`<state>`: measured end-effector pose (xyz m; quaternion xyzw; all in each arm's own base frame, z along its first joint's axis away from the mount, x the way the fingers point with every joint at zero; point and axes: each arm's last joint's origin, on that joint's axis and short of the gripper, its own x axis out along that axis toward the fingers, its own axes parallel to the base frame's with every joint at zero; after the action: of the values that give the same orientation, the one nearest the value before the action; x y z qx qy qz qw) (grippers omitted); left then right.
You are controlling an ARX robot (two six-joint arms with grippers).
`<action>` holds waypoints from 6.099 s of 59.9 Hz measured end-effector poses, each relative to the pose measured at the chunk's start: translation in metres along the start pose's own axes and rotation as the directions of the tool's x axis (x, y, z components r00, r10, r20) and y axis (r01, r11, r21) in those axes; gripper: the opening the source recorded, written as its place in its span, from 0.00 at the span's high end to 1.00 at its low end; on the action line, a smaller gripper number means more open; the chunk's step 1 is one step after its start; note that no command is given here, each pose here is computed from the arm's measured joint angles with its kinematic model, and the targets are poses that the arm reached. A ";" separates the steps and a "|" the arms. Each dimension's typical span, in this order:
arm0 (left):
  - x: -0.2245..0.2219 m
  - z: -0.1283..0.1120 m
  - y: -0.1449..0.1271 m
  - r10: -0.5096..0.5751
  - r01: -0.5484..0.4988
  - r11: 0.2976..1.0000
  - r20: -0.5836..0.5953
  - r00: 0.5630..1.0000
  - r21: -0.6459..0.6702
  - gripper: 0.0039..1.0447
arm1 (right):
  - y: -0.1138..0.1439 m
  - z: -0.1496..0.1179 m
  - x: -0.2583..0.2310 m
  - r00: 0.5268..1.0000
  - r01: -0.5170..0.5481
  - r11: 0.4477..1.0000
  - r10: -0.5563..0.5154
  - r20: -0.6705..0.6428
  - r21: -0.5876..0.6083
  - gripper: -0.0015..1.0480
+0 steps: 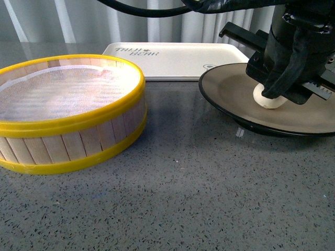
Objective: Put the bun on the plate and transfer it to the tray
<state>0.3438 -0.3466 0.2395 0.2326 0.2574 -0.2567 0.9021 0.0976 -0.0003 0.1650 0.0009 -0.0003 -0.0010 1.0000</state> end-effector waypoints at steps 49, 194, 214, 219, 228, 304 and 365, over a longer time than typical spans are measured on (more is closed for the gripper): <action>-0.034 0.032 0.050 -0.002 0.031 0.971 0.120 0.993 -0.237 0.07 | 0.000 0.000 0.000 1.000 0.000 1.000 0.000 0.000 0.000 0.08; -0.255 -0.321 0.108 0.592 -0.341 0.758 0.368 0.717 -0.556 0.96 | 0.000 0.000 0.000 1.000 0.000 1.000 0.000 0.000 0.000 0.08; -0.262 -0.328 0.100 0.589 -0.340 0.759 0.363 0.722 -0.555 0.96 | 0.000 0.000 0.000 1.000 0.000 1.000 0.000 0.000 0.000 0.08; -0.262 -0.328 0.100 0.588 -0.339 0.760 0.363 0.723 -0.555 0.96 | 0.000 0.000 0.000 1.000 0.000 1.000 0.000 0.000 0.000 0.08; -0.262 -0.328 0.100 0.588 -0.340 0.759 0.363 0.723 -0.555 0.76 | 0.000 0.000 0.000 1.000 0.000 1.000 0.000 0.000 0.000 0.08; -0.262 -0.328 0.100 0.588 -0.339 0.760 0.363 0.723 -0.555 0.06 | -0.064 0.040 0.183 0.904 0.312 0.521 0.094 -0.417 0.794 0.08; -0.262 -0.328 0.100 0.588 -0.339 0.760 0.363 0.722 -0.555 0.06 | -0.007 0.016 0.198 0.798 0.364 0.350 0.360 -0.483 0.863 0.64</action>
<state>0.0963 -0.0002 0.1722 -0.0024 -0.0115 -0.0008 0.9999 0.2952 -0.0073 0.1811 0.5711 0.3167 -0.0017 0.7573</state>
